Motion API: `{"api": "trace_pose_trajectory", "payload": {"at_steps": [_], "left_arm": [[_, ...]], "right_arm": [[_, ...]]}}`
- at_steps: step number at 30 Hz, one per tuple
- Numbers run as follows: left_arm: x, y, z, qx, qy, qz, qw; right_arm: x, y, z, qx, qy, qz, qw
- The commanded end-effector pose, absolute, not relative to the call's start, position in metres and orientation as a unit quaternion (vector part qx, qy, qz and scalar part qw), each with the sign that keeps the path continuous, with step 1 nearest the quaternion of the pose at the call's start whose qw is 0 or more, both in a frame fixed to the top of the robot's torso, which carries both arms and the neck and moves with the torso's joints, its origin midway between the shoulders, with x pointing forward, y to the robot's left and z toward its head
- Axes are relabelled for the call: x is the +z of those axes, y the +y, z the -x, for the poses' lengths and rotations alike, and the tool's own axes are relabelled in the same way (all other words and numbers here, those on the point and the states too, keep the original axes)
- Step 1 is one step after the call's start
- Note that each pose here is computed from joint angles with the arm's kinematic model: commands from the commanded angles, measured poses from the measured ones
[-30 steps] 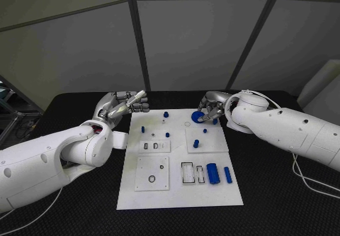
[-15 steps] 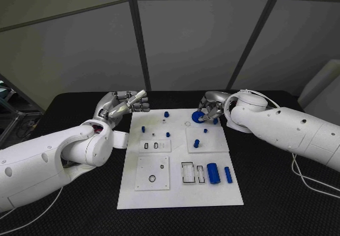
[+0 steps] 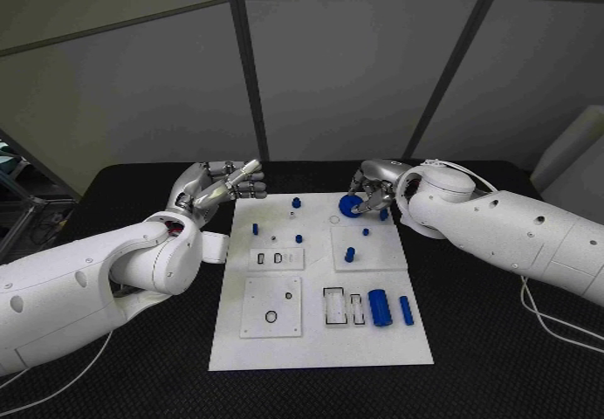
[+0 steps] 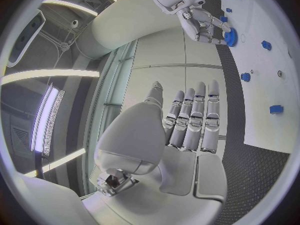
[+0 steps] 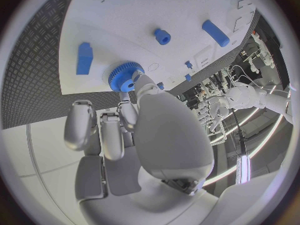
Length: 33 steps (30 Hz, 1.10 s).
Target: Assemble the parts on the task board
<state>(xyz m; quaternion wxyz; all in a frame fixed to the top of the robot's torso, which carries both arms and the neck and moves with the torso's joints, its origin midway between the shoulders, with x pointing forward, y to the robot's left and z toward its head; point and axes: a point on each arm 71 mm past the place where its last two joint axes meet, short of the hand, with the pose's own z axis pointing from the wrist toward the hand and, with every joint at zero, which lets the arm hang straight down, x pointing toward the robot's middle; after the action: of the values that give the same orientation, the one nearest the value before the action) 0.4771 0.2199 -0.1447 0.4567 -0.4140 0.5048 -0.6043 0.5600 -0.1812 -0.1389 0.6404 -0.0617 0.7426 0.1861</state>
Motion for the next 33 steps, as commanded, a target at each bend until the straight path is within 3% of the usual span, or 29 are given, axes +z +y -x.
{"api": "trace_pose_trajectory", "payload": {"at_steps": [1,12,33], "left_arm": [[-0.143,0.219,-0.477,-0.610,0.505,0.407,0.455],[-0.143,0.220,-0.477,-0.609,0.505,0.408,0.456],[-0.143,0.217,-0.477,-0.611,0.504,0.407,0.456]], "right_arm": [[-0.125,-0.173,-0.555,0.204,0.691,0.084,0.689],[-0.108,-0.133,-0.533,0.237,0.634,0.131,0.724],[-0.129,-0.073,-0.530,0.246,0.656,0.165,0.694]]}}
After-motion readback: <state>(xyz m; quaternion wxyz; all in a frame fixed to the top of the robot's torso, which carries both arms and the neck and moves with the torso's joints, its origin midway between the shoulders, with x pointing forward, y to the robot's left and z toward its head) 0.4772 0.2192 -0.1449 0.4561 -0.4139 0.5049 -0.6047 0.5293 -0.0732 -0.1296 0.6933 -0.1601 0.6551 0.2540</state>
